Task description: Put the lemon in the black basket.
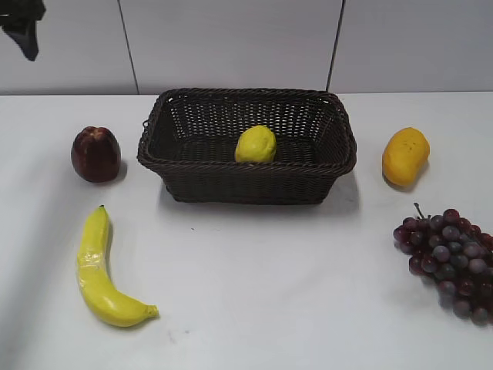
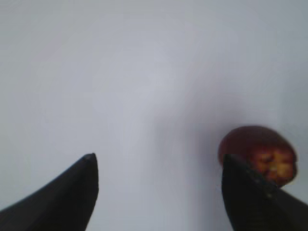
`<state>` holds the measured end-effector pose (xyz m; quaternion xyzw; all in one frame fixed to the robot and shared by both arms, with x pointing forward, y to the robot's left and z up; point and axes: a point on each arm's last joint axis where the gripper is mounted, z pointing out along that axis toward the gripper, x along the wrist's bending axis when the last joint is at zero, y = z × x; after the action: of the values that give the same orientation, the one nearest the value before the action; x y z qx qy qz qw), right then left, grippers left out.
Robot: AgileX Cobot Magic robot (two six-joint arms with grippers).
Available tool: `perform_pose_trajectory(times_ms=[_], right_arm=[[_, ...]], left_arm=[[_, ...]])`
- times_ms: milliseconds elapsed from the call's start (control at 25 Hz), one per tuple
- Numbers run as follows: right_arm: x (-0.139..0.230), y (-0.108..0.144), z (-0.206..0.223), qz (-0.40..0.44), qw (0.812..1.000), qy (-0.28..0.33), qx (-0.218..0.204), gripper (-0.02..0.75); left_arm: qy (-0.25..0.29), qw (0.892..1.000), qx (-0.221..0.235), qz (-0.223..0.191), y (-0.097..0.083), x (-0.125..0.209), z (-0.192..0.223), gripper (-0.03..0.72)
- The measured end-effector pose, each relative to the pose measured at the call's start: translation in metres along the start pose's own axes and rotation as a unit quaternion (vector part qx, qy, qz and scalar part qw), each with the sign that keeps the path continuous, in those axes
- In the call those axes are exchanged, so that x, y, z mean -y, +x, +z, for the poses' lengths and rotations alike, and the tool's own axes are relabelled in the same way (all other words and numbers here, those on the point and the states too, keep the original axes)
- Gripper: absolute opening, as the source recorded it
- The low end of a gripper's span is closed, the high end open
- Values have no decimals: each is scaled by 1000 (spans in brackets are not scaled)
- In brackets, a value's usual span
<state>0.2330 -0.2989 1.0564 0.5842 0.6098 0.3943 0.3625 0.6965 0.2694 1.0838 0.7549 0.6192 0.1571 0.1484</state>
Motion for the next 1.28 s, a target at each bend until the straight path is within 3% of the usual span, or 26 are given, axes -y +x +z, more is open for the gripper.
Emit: perform_pose_trajectory(times_ms=[160, 320, 840, 1280], right_arm=[[0, 0, 0, 0, 1000, 0, 0, 589], [0, 0, 0, 0, 1000, 0, 0, 589], [0, 0, 0, 0, 1000, 0, 0, 589], [0, 0, 0, 0, 1000, 0, 0, 589]], left_arm=[[29, 999, -9, -30, 26, 23, -4, 593], [50, 998, -12, -44, 33, 48, -17, 593], [110, 993, -2, -46, 10, 149, -63, 593], [100, 994, 0, -47, -7, 218, -98, 592]])
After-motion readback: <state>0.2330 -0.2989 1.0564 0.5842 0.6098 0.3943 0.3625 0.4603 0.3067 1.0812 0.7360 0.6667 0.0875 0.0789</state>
